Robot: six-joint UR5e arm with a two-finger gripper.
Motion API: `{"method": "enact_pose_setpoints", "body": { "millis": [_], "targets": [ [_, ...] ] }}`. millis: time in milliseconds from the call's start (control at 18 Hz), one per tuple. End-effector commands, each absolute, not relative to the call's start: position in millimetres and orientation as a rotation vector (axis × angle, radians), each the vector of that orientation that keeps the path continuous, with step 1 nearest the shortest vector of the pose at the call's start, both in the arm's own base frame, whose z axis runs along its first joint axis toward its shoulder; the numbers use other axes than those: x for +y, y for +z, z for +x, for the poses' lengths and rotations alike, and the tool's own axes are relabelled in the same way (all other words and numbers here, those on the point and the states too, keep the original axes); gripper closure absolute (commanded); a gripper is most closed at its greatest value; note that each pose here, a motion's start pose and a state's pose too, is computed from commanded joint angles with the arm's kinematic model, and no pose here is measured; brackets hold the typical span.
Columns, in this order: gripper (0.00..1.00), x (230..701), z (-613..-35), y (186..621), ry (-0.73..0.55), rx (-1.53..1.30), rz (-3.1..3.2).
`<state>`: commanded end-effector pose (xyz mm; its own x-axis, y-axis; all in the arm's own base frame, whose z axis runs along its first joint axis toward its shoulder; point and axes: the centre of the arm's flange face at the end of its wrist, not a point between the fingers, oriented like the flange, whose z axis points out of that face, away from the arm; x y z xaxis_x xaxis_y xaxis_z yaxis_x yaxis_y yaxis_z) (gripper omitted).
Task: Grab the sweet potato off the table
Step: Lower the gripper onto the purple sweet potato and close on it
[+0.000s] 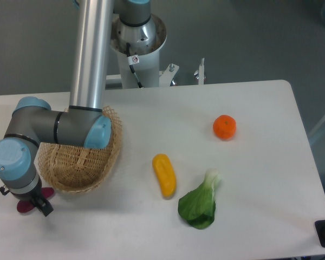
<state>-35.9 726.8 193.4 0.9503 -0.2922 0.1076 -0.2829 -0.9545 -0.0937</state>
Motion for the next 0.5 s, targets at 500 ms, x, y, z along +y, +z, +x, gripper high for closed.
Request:
{"method": "enact_pose_setpoints", "body": {
  "millis": [500],
  "targets": [
    [0.0,726,-24,181,-0.154,0.444,-3.049]
  ]
}}
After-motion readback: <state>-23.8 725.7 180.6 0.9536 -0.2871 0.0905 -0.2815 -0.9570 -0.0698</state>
